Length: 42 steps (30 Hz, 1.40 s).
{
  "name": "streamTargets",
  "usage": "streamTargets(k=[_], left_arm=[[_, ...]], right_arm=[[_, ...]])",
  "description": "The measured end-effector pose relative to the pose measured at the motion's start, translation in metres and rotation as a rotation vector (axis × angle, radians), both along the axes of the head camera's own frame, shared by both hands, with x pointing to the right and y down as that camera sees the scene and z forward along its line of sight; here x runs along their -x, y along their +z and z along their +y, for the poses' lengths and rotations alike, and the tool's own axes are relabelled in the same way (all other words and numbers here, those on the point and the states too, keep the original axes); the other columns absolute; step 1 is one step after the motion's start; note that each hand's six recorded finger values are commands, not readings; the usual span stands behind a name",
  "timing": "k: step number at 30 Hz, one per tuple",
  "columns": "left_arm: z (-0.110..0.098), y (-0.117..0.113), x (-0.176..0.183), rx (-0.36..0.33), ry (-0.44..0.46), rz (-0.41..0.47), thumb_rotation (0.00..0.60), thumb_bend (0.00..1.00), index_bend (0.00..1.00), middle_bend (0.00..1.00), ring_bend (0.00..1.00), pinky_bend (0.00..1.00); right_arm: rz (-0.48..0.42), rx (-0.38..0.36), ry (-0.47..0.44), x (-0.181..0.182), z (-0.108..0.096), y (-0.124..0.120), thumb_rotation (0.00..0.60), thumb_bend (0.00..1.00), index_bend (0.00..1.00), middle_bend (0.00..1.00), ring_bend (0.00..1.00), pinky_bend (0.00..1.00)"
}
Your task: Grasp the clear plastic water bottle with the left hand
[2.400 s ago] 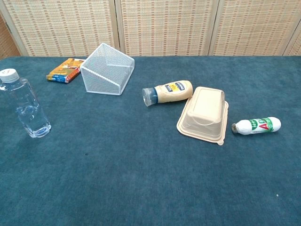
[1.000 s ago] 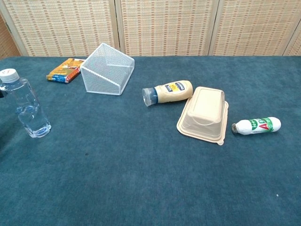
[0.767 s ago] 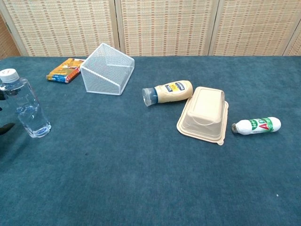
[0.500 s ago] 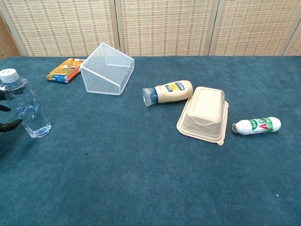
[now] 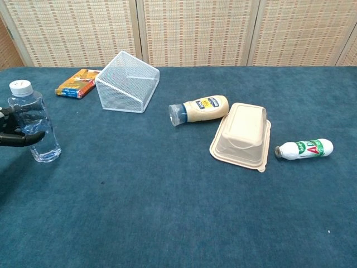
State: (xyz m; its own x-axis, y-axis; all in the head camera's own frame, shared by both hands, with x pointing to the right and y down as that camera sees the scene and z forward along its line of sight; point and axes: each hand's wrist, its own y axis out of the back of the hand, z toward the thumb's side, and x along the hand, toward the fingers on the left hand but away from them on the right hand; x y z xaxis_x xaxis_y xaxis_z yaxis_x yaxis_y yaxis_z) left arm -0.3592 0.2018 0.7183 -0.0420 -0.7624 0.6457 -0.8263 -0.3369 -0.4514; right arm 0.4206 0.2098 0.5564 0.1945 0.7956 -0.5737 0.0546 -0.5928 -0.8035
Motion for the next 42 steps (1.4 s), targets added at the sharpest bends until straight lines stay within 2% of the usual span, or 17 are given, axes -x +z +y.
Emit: streamTargets(k=[3,7,12,15,18,19,22,25,27,30,33,37,40,42], left_arm=[[-0.003,-0.003,0.000,-0.049,-0.042,-0.007,0.600,0.47,0.42,0.46,0.32,0.17],[-0.009,-0.011,0.001,-0.122,-0.069,-0.025,0.600,0.50,0.49,0.52,0.37,0.19],[-0.015,-0.027,0.001,-0.217,-0.005,-0.089,0.600,0.52,0.54,0.56,0.40,0.22],[-0.021,-0.040,0.005,-0.304,0.083,-0.209,0.600,0.52,0.57,0.59,0.43,0.30],[-0.028,-0.052,0.011,-0.395,0.217,-0.401,0.600,0.52,0.62,0.63,0.47,0.43],[-0.030,-0.056,0.013,-0.435,0.284,-0.493,0.600,0.52,0.64,0.64,0.48,0.46],[-0.035,-0.070,0.018,-0.548,0.432,-0.711,0.600,0.52,0.66,0.65,0.49,0.48],[-0.036,-0.076,0.021,-0.587,0.493,-0.795,0.600,0.52,0.66,0.66,0.49,0.48],[-0.036,-0.075,0.020,-0.578,0.484,-0.763,0.600,0.52,0.67,0.66,0.50,0.48],[-0.034,-0.076,0.012,-0.550,0.420,-0.599,0.600,0.55,0.67,0.66,0.50,0.48],[-0.032,-0.077,0.004,-0.504,0.305,-0.336,0.600,0.57,0.67,0.66,0.50,0.48],[-0.029,-0.078,-0.009,-0.400,0.097,0.084,0.600,0.57,0.67,0.66,0.50,0.48],[-0.027,-0.079,-0.015,-0.353,-0.017,0.282,0.600,0.57,0.67,0.66,0.50,0.48],[-0.026,-0.079,-0.015,-0.343,-0.055,0.335,0.600,0.57,0.67,0.66,0.51,0.48]], right_arm=[[0.000,0.004,-0.004,0.001,0.000,0.001,0.600,0.12,0.00,0.00,0.00,0.17],[0.010,0.012,-0.011,0.001,0.000,0.004,0.600,0.12,0.00,0.00,0.00,0.17],[0.018,0.031,-0.019,0.002,0.002,0.007,0.600,0.12,0.00,0.00,0.00,0.17],[0.022,0.044,-0.022,0.003,0.003,0.008,0.600,0.12,0.00,0.00,0.00,0.17],[0.026,0.050,-0.022,0.003,0.003,0.009,0.600,0.12,0.00,0.00,0.00,0.17],[0.027,0.052,-0.023,0.003,0.003,0.009,0.600,0.12,0.00,0.00,0.00,0.17],[0.026,0.054,-0.022,0.003,0.003,0.009,0.600,0.12,0.00,0.00,0.00,0.17],[0.030,0.055,-0.022,0.003,0.004,0.009,0.600,0.12,0.00,0.00,0.00,0.17],[0.030,0.058,-0.023,0.003,0.004,0.009,0.600,0.12,0.00,0.00,0.00,0.17],[0.031,0.059,-0.023,0.003,0.004,0.009,0.600,0.12,0.00,0.00,0.00,0.17],[0.031,0.063,-0.023,0.003,0.005,0.009,0.600,0.12,0.00,0.00,0.00,0.17],[0.035,0.066,-0.025,0.003,0.005,0.010,0.600,0.12,0.00,0.00,0.00,0.17],[0.036,0.075,-0.030,0.004,0.006,0.011,0.600,0.12,0.00,0.00,0.00,0.18],[0.037,0.078,-0.031,0.004,0.006,0.011,0.600,0.12,0.00,0.00,0.00,0.18]])
